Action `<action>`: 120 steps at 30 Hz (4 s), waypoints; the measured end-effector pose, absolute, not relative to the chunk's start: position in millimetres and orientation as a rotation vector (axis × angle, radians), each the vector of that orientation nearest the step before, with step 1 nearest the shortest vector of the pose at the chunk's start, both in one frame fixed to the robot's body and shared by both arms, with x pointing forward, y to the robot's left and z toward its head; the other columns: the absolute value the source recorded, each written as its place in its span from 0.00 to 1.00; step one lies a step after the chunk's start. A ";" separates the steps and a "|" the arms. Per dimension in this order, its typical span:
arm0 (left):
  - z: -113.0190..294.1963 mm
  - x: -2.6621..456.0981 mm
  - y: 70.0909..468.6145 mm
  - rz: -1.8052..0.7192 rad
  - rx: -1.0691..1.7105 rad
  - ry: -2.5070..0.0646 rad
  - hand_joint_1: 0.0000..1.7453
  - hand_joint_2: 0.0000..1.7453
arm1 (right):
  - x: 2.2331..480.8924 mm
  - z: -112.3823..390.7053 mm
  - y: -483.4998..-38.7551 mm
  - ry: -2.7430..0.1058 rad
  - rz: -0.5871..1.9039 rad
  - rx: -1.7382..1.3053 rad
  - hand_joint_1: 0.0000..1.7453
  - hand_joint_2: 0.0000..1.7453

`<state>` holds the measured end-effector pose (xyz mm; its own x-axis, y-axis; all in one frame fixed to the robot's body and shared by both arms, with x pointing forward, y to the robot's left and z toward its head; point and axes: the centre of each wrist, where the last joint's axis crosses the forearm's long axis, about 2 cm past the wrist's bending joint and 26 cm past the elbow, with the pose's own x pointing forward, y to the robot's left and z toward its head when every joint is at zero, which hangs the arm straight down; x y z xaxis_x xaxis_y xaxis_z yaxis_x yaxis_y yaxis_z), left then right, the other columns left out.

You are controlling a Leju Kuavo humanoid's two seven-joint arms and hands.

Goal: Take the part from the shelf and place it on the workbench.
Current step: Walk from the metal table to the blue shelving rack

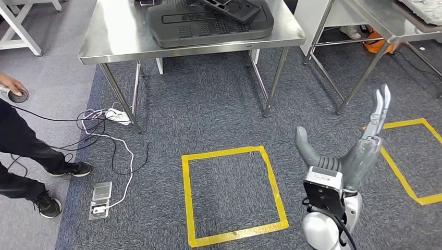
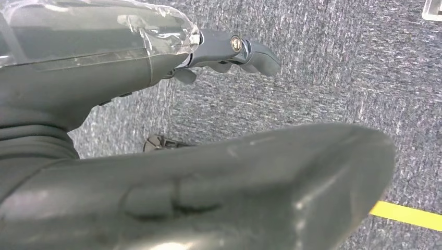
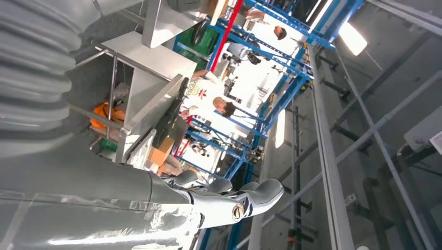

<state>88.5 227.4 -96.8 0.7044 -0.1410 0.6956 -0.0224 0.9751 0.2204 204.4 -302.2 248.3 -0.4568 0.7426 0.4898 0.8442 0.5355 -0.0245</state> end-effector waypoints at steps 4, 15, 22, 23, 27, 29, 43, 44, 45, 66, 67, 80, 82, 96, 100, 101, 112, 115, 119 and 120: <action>-96.8 89.3 228.3 -0.070 0.221 -0.789 0.00 0.00 | 203.5 246.7 -302.5 -2.325 -0.301 -1.291 0.00 1.00; -97.0 88.1 228.4 -0.070 0.222 -0.787 0.00 0.00 | 203.1 246.2 -302.7 -2.324 -0.295 -1.294 0.00 1.00; -97.4 86.1 228.3 -0.071 0.221 -0.782 0.00 0.00 | 203.1 246.2 -302.8 -2.325 -0.292 -1.295 0.00 1.00; -97.4 86.3 228.3 -0.071 0.221 -0.782 0.00 0.00 | 203.2 246.3 -302.9 -2.325 -0.292 -1.295 0.00 1.00; -97.3 86.9 228.0 -0.069 0.221 -0.783 0.00 0.00 | 202.4 245.2 -303.1 -2.322 -0.288 -1.295 0.00 1.00; -97.3 86.6 228.0 -0.067 0.221 -0.781 0.00 0.00 | 202.2 244.9 -303.2 -2.321 -0.286 -1.295 0.00 1.00; -97.5 84.5 226.5 -0.062 0.222 -0.777 0.00 0.00 | 202.0 245.0 -303.0 -2.325 -0.256 -1.323 0.00 1.00; -97.6 84.3 226.7 -0.063 0.223 -0.777 0.00 0.00 | 202.0 245.0 -302.9 -2.326 -0.255 -1.324 0.00 1.00; -97.6 84.3 226.8 -0.063 0.223 -0.777 0.00 0.00 | 202.0 245.0 -302.9 -2.327 -0.254 -1.324 0.00 1.00; -96.7 85.7 221.5 -0.070 0.213 -0.778 0.00 0.00 | 199.9 242.6 -304.0 -2.299 -0.268 -1.309 0.00 1.00; -96.8 85.2 221.5 -0.070 0.213 -0.777 0.00 0.00 | 200.0 242.6 -304.1 -2.297 -0.268 -1.309 0.00 1.00; -97.1 82.9 220.4 -0.075 0.211 -0.774 0.00 0.00 | 197.5 240.3 -306.4 -2.241 -0.266 -1.307 0.00 1.00; -97.3 81.2 219.8 -0.076 0.211 -0.771 0.00 0.00 | 197.2 240.0 -306.9 -2.241 -0.260 -1.309 0.00 1.00; -96.3 80.7 212.3 -0.075 0.197 -0.773 0.00 0.00 | 195.2 238.7 -310.0 -2.232 -0.232 -1.324 0.00 1.00; -96.4 80.2 212.1 -0.074 0.197 -0.772 0.00 0.00 | 195.4 239.1 -310.5 -2.232 -0.233 -1.323 0.00 1.00; -96.4 80.4 212.1 -0.074 0.197 -0.772 0.00 0.00 | 195.4 239.0 -310.5 -2.232 -0.232 -1.323 0.00 1.00; -96.9 77.3 211.6 -0.067 0.197 -0.766 0.00 0.00 | 198.2 242.2 -311.1 -2.242 -0.241 -1.323 0.00 1.00; -96.8 77.4 211.4 -0.063 0.197 -0.765 0.00 0.00 | 199.6 243.9 -311.7 -2.241 -0.240 -1.326 0.00 1.00; -96.8 77.0 210.7 -0.059 0.196 -0.764 0.00 0.00 | 200.1 244.3 -312.8 -2.224 -0.229 -1.338 0.00 1.00; -96.8 77.0 210.7 -0.059 0.196 -0.764 0.00 0.00 | 200.1 244.4 -313.1 -2.221 -0.225 -1.341 0.00 1.00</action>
<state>77.0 210.7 -96.8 0.7213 -0.1245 0.6814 -0.0177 0.9801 0.1978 200.1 -313.1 244.4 -0.3662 0.7722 0.5192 0.8607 0.4932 -0.1265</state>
